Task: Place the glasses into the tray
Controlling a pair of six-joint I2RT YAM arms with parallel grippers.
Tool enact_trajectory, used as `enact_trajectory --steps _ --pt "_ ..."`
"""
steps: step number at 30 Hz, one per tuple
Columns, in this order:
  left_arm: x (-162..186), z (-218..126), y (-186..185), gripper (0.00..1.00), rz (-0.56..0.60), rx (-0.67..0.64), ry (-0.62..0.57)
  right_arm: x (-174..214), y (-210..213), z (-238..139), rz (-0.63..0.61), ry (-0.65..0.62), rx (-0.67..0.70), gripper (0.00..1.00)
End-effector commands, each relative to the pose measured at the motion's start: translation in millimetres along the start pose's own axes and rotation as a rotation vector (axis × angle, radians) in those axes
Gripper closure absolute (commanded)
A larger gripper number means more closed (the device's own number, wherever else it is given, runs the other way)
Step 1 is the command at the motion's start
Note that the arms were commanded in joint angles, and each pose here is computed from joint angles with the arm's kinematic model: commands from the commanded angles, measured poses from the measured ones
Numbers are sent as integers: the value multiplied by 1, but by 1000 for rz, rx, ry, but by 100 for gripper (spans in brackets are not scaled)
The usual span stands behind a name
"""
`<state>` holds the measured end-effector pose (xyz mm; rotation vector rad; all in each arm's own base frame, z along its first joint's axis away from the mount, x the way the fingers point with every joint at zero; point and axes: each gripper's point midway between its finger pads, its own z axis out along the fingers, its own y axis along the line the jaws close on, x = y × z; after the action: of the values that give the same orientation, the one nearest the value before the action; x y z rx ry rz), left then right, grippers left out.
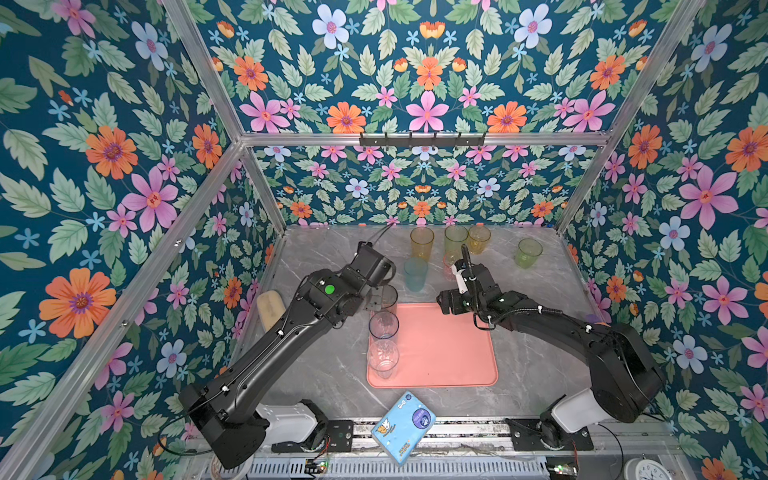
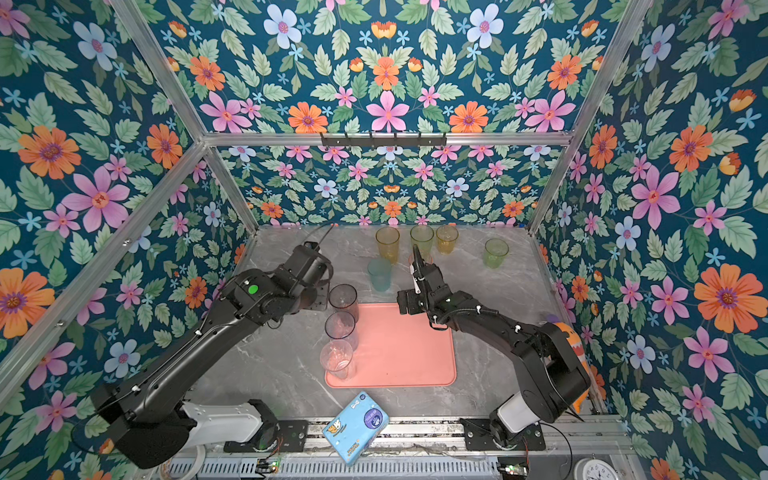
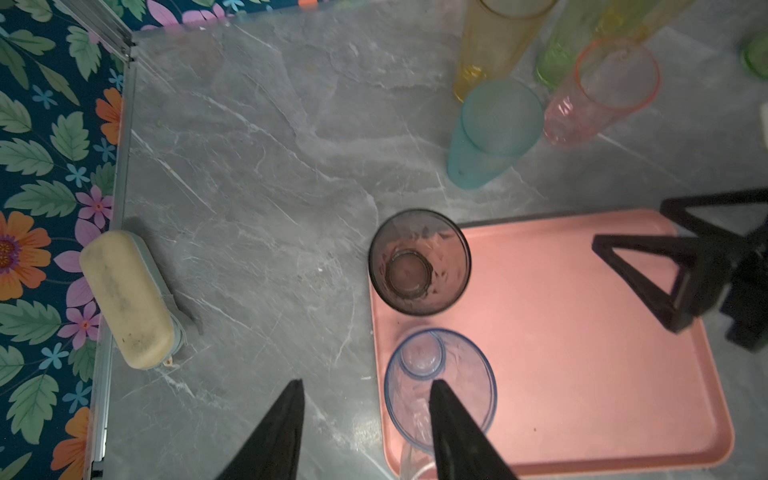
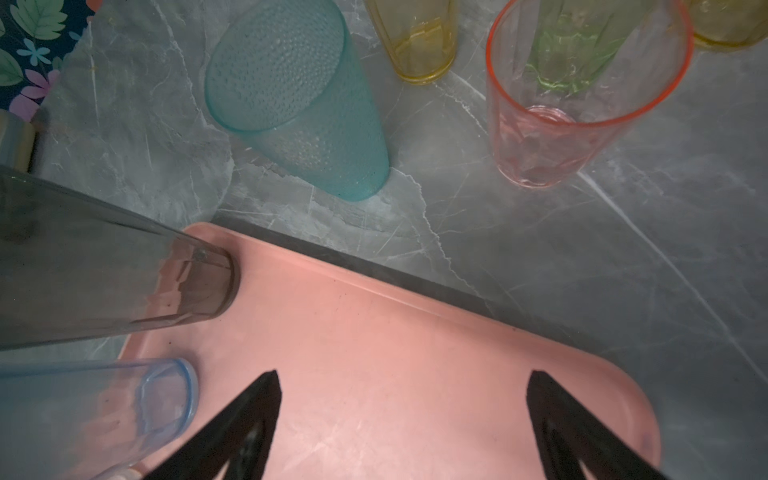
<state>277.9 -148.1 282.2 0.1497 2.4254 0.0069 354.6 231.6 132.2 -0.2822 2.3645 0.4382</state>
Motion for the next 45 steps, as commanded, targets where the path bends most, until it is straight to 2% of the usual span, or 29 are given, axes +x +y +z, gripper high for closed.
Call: enact_trajectory --steps 1,6,14,18,23,24,32,45 --pt "-31 4 11 45 -42 -7 -104 -7 -3 -12 11 4 34 6" --pt "-48 18 32 39 -125 -48 -192 -28 1 -28 48 -11 48 6" --pt "-40 42 43 35 -254 -27 -250 -60 8 -42 126 10 79 7" --pt "-31 47 49 33 -281 -29 -275 -77 11 -47 155 18 102 7" --pt "-14 55 60 32 -276 -73 -249 -100 12 -52 175 4 141 7" --pt "-11 56 62 32 -275 -80 -244 -100 11 -42 174 22 154 7" --pt "14 60 74 30 -275 -122 -224 -131 15 -27 165 22 200 6" --pt "18 60 77 30 -250 -128 -203 -164 11 30 202 48 290 8"
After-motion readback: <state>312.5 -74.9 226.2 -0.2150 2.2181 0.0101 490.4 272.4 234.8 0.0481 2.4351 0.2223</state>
